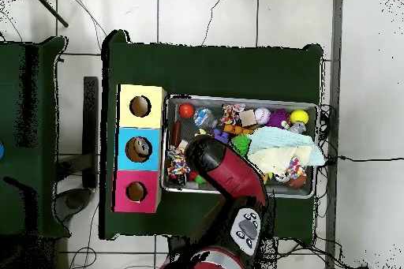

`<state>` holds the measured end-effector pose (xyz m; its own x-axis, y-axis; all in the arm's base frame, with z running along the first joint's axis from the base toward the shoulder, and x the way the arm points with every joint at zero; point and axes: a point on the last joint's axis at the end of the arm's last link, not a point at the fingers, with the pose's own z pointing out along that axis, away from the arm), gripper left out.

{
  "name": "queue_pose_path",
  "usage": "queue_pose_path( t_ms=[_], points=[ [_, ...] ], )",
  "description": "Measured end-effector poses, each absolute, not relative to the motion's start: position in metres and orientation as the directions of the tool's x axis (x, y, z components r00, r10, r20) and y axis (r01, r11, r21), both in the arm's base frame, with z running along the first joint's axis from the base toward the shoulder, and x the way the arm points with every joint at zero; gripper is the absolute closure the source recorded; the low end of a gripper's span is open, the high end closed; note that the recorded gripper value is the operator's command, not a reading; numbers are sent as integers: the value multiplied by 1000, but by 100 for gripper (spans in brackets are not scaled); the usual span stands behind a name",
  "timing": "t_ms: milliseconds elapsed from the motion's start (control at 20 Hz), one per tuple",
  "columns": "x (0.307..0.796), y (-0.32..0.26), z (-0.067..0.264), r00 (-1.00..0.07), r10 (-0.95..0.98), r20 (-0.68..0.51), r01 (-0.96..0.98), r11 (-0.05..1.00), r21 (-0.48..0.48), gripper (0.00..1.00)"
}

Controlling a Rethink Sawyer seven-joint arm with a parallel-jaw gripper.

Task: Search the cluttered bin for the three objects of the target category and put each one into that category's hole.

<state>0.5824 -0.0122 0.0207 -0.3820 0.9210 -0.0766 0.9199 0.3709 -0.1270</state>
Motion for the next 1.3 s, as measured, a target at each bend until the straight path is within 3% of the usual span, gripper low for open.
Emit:
queue_pose_path(
  t_ms=[50,100,250,300,850,1300],
  points=[
    [582,-12,21,-382,921,-77,920,371,-127,0],
    [581,-13,21,-390,918,-79,916,378,-132,100],
    [577,-14,22,-405,909,-97,909,390,-145,100],
    [576,-15,22,-411,906,-103,907,394,-149,0],
    [575,-19,28,-443,881,-165,894,420,-156,0],
    [598,-55,12,-417,869,-267,906,422,-43,0]
  ],
)
